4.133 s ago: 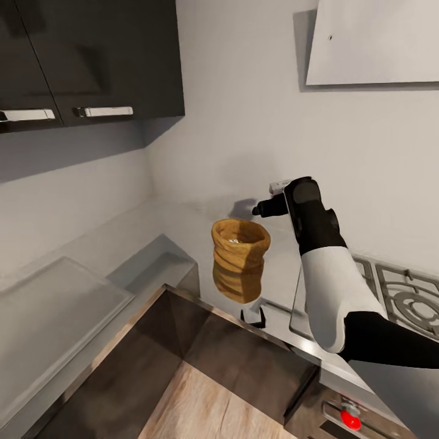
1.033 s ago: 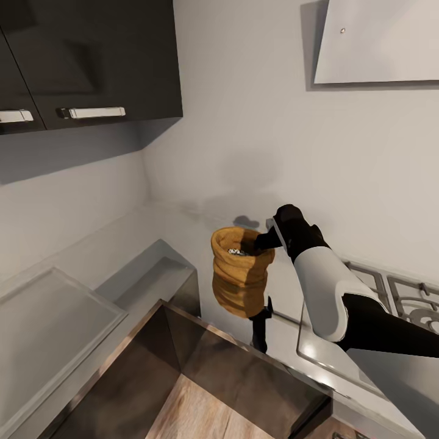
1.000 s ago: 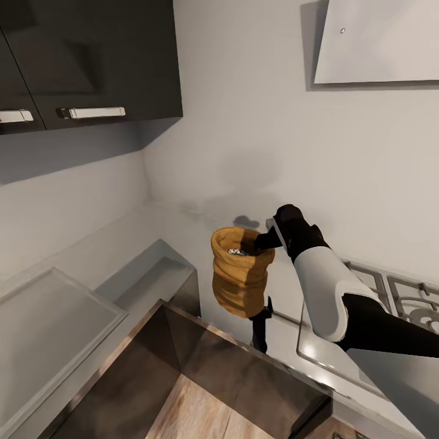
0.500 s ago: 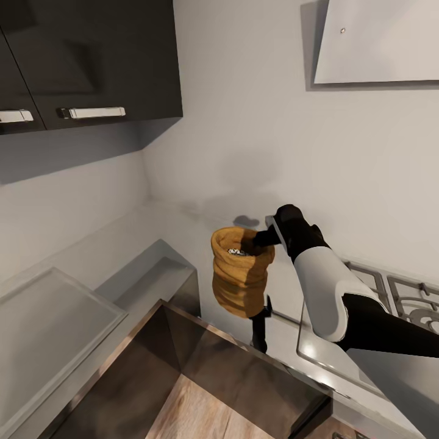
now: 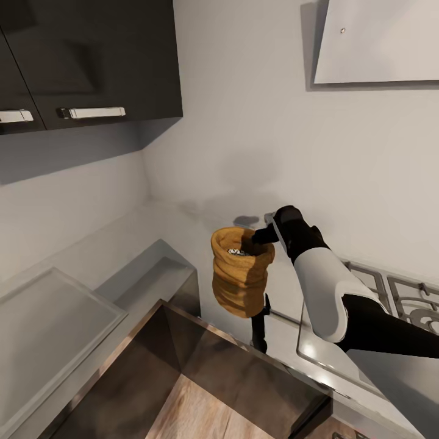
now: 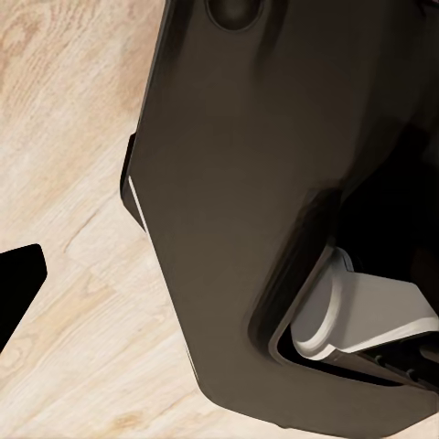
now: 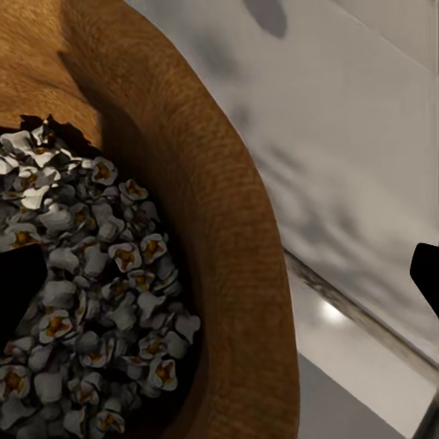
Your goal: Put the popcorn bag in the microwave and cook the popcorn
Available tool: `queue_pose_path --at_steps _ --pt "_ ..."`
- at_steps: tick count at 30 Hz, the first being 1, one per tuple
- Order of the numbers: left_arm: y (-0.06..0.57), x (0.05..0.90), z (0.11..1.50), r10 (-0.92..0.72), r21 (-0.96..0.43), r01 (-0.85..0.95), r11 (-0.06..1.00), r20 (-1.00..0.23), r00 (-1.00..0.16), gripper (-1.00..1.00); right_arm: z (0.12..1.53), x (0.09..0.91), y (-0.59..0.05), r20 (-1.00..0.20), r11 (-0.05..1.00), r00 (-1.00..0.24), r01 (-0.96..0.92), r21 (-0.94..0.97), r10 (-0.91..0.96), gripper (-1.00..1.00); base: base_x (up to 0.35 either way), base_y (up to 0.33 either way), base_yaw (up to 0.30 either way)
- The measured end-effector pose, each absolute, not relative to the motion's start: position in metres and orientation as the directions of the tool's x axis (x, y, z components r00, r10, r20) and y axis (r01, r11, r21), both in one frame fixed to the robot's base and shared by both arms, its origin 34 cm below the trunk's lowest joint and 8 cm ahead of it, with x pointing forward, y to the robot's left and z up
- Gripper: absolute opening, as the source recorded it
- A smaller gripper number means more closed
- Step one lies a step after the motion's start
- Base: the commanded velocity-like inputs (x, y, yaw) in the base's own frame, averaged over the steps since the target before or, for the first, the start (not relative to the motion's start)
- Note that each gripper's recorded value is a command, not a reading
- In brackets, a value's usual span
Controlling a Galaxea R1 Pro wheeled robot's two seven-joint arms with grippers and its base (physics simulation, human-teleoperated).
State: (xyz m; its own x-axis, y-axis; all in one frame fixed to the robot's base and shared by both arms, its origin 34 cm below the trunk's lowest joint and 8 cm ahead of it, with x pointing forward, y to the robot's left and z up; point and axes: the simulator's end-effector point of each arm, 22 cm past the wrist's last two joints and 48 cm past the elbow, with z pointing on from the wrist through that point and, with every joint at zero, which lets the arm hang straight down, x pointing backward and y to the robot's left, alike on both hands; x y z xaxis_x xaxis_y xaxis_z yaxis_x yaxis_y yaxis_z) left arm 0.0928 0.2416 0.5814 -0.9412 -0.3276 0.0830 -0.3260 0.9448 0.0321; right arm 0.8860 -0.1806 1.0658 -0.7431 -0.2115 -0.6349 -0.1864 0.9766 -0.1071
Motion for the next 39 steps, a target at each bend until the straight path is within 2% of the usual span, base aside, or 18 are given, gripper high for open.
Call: queue_pose_path --at_steps 15,16,33,39 --pt "0.242 0.093 0.581 -0.328 0.033 -0.326 0.945 0.083 -0.941 1.00 1.041 0.878 -0.181 -0.607 0.975 -0.764 -0.199 -0.100 -0.218 1.00 0.000 0.000 0.000" --pt "0.242 0.093 0.581 -0.328 0.033 -0.326 0.945 0.083 -0.941 1.00 1.041 0.878 -0.182 -0.608 0.975 -0.763 -0.199 -0.101 -0.218 -1.00 0.000 0.000 0.000" --pt "0.242 0.093 0.581 -0.328 0.033 -0.326 0.945 0.083 -0.941 1.00 1.041 0.877 -0.186 -0.605 0.979 -0.772 -0.183 -0.086 -0.198 -1.00 0.000 0.000 0.000" --pt "0.242 0.093 0.581 -0.328 0.033 -0.326 0.945 0.083 -0.941 1.00 1.045 0.865 -0.191 -0.551 0.987 -0.819 -0.147 -0.065 -0.159 -1.00 0.000 0.000 0.000"
